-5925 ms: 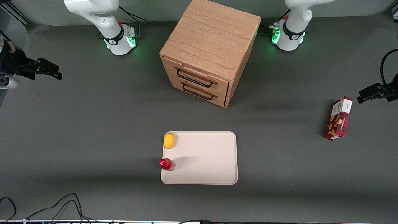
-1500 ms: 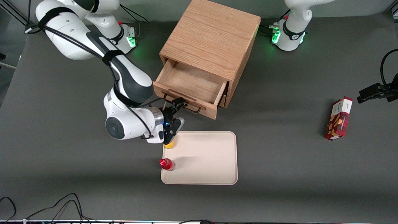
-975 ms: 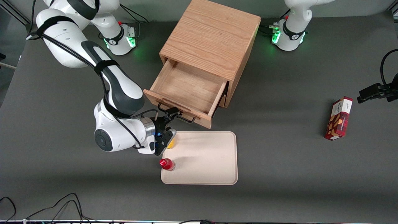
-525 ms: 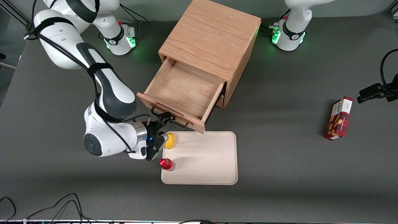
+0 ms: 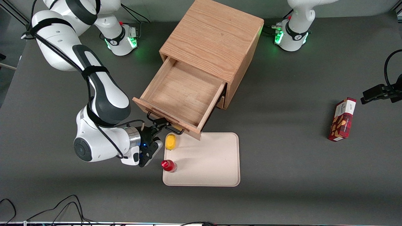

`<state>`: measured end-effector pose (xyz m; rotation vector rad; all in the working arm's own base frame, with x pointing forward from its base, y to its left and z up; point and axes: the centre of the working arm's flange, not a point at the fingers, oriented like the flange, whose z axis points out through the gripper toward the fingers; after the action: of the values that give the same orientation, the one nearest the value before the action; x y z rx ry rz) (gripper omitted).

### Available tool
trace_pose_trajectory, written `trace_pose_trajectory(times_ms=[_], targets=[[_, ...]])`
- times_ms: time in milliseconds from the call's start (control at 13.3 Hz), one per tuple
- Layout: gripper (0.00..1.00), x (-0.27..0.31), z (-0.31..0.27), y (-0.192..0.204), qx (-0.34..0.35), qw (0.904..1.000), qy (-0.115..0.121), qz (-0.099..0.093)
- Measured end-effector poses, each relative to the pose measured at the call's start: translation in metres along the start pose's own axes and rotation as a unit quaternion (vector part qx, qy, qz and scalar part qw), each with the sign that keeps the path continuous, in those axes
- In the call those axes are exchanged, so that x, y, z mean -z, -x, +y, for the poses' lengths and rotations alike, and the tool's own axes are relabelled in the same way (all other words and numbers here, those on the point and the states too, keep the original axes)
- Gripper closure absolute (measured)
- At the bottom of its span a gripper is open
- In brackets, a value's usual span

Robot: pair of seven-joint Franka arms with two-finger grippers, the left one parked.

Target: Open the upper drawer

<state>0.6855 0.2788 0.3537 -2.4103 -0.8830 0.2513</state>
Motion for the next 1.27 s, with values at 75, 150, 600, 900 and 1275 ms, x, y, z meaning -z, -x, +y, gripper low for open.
trace_pose_trajectory(times_ms=[75,150,600,900,1275], targets=[[0.00,-0.001,-0.003,-0.001,0.003,1.0000,0.000,0.000],[0.00,-0.001,-0.007,-0.003,0.006,1.0000,0.000,-0.001],[0.00,0.017,-0.031,-0.005,0.026,0.9996,0.009,0.003],[0.00,0.016,-0.017,0.000,0.015,0.9998,0.008,-0.001],[0.00,0.012,0.008,0.009,0.003,0.9989,0.039,-0.024]])
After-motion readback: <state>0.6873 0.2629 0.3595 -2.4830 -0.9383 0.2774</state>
